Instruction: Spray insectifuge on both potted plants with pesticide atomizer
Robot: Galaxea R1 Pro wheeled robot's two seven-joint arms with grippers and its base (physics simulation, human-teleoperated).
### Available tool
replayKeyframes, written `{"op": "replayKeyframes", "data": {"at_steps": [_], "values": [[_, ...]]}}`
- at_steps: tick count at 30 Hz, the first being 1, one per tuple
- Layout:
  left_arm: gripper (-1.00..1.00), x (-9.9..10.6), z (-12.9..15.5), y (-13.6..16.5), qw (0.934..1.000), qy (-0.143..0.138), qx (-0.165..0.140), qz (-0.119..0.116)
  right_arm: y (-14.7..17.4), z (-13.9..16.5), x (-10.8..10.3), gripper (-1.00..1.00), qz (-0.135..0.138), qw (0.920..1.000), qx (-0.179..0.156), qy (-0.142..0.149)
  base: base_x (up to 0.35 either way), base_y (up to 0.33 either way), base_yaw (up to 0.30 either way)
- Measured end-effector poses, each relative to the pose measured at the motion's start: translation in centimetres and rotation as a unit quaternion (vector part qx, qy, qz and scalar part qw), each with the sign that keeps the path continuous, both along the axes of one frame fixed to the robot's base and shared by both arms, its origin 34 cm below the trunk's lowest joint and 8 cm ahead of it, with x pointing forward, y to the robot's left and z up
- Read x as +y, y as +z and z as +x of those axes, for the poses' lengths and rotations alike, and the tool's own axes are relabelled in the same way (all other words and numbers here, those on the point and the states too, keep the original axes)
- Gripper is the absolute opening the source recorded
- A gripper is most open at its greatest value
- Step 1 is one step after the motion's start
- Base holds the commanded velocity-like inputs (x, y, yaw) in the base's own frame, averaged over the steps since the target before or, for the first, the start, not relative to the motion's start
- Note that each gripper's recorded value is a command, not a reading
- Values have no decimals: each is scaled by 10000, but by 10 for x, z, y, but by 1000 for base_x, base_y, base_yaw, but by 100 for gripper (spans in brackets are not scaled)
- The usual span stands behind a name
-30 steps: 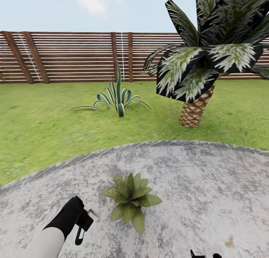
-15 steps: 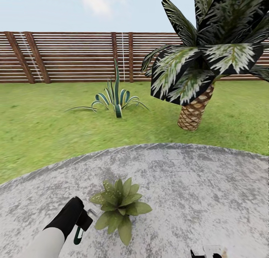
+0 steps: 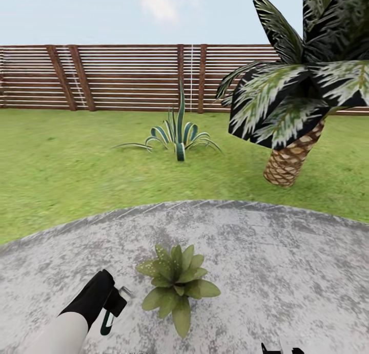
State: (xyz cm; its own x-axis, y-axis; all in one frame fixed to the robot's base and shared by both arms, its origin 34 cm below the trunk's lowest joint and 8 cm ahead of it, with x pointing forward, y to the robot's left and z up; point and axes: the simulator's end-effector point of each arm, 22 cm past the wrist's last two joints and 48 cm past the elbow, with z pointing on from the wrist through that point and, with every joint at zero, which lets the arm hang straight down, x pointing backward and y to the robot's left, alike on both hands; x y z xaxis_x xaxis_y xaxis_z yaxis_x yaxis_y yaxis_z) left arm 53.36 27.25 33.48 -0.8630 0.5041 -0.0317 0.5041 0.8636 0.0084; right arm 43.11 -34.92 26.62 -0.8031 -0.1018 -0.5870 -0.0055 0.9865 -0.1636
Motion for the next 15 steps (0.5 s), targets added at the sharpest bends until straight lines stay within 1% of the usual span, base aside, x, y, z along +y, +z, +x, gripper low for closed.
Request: {"op": "replayKeyframes", "data": {"at_steps": [3,5,7,12,15], "values": [[-100,0,1,1,10000,0,-20,5,0,0,0,100,-1,10000,0,0,-32,-67,274],[-100,0,2,1,10000,-3,-20,2,0,0,0,100,-2,10000,0,0,-148,-161,246],[-100,0,2,1,10000,-7,-23,5,0,0,0,100,-2,10000,1,0,-200,-195,152],[-100,-1,1,0,10000,-9,-20,4,0,0,0,100,-3,10000,0,-1,-180,-201,31],[-100,-1,1,0,10000,-6,-12,-5,0,0,0,100,-1,10000,0,0,-64,-102,4]]}}
